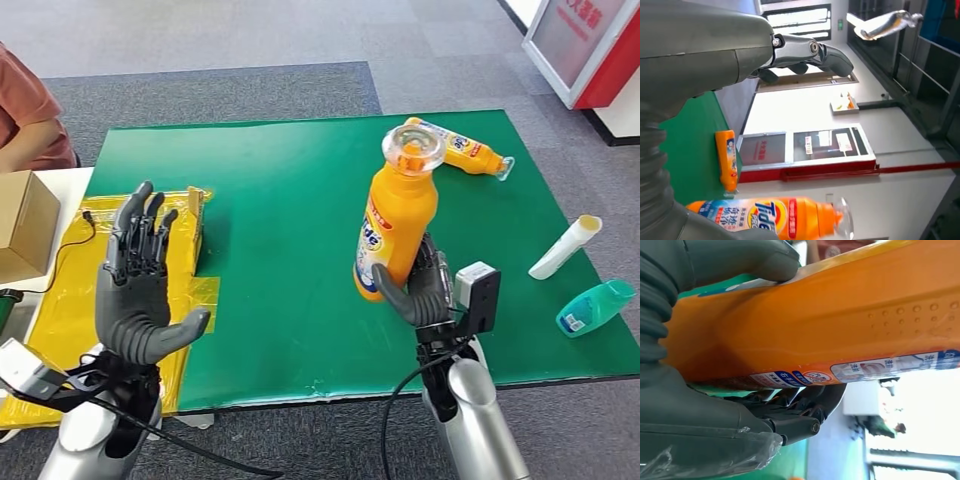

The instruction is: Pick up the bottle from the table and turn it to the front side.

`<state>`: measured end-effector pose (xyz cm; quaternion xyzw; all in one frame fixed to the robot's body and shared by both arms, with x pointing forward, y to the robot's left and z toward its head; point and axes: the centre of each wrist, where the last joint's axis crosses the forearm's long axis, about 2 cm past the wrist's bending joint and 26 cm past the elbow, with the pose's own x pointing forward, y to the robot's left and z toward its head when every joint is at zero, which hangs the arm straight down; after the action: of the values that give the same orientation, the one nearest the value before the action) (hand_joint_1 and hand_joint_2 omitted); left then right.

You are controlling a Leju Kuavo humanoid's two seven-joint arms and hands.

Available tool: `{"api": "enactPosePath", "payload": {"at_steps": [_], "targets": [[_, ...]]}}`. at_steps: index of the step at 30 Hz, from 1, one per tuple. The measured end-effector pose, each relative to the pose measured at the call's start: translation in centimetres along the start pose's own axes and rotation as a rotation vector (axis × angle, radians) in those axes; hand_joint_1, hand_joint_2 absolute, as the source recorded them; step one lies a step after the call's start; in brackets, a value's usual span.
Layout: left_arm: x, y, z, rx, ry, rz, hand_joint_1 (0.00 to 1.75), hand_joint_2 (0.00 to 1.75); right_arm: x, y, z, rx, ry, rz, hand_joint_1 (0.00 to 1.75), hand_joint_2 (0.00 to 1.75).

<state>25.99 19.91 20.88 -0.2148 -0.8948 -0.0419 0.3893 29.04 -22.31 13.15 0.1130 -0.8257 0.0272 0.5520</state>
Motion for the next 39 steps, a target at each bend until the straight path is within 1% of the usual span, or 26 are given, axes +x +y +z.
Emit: {"api": "enactPosePath", "payload": {"at_steps": [2,5,10,13,18,22,28,35,39], "targets": [[-0.1,0.2,0.1,0.012,0.016,0.071,0.00,1.75,0.5,0.2,0.2,-0.015,-0.053,0.069,1.75,1.75],[-0.4,0.2,0.0,0.029,0.044,0.149,0.00,1.75,1.5,1.0,0.2,-0.030,-0.142,0.227,1.75,1.75],[-1.2,-0.1,-0.9,0.055,0.093,0.233,0.00,1.75,2.9,3.2,0.1,-0.049,-0.289,0.462,1.75,1.75],[-1.6,-0.7,-1.6,0.021,0.109,0.296,0.00,1.75,3.4,4.6,0.1,-0.039,-0.353,0.546,1.75,1.75],[-2.0,-2.0,-2.5,-0.079,0.154,0.370,0.00,1.75,3.8,6.2,0.2,-0.042,-0.460,0.724,1.75,1.75],[-2.3,-3.0,-2.8,-0.131,0.175,0.397,0.00,1.75,3.9,7.0,0.0,-0.040,-0.490,0.766,1.75,1.75],[-2.3,-4.6,-3.7,-0.254,0.183,0.431,0.00,1.75,3.6,7.6,-0.6,-0.030,-0.514,0.843,1.75,1.75],[-2.4,-5.2,-4.5,-0.316,0.196,0.427,0.00,1.75,3.1,7.8,-1.0,-0.019,-0.518,0.876,1.75,1.75],[-2.5,-5.2,-5.1,-0.337,0.203,0.381,0.00,1.75,3.0,8.2,-1.2,-0.004,-0.527,0.894,1.75,1.75]]}}
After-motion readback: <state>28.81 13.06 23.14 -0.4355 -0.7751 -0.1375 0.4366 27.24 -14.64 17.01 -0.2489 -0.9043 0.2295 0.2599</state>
